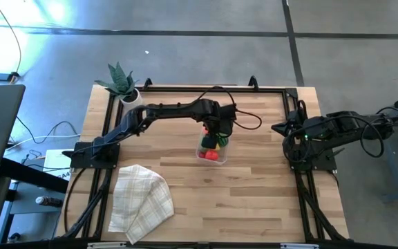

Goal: Pick and placing Produce into tupperware
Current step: Put the melon into the transparent bin

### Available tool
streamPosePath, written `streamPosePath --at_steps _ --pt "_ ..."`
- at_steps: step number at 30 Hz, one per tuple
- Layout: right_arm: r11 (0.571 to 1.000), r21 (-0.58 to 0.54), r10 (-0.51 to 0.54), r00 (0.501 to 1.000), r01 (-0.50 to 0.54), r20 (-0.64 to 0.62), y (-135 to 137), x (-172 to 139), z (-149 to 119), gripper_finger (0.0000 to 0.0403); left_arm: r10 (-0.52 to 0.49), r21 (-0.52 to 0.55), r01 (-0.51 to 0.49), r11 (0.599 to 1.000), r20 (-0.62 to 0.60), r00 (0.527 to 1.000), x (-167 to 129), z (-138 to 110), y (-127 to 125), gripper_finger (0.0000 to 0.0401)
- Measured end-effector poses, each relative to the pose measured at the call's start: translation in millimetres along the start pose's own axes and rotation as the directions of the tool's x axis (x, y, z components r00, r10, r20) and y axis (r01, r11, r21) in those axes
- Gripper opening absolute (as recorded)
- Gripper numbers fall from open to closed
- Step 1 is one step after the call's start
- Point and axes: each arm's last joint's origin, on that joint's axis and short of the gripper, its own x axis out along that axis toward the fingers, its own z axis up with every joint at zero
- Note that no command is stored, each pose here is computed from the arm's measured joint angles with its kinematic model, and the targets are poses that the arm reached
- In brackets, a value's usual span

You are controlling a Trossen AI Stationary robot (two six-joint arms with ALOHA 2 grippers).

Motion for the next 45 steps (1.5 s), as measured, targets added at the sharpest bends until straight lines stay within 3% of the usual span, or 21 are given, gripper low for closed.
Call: streamPosePath --at_steps 15,23,45 --pt "1.000 0.001 0.000 1.000 0.000 0.000 0.0 0.1 -0.1 0.0011 0.006 0.003 -0.006 1.000 -0.037 0.999 6.5 -2.0 -0.7 0.0216" --pt "1.000 0.004 0.000 1.000 0.000 0.000 0.0 0.0 0.0 0.0011 0.102 0.012 -0.102 0.995 -0.085 0.991 6.3 -3.0 1.3 0.0216" --pt "1.000 0.001 0.000 1.000 0.000 0.000 0.0 0.0 0.0 0.0011 0.033 -0.021 -0.035 0.999 -0.076 0.997 6.2 -4.0 -1.6 0.0216"
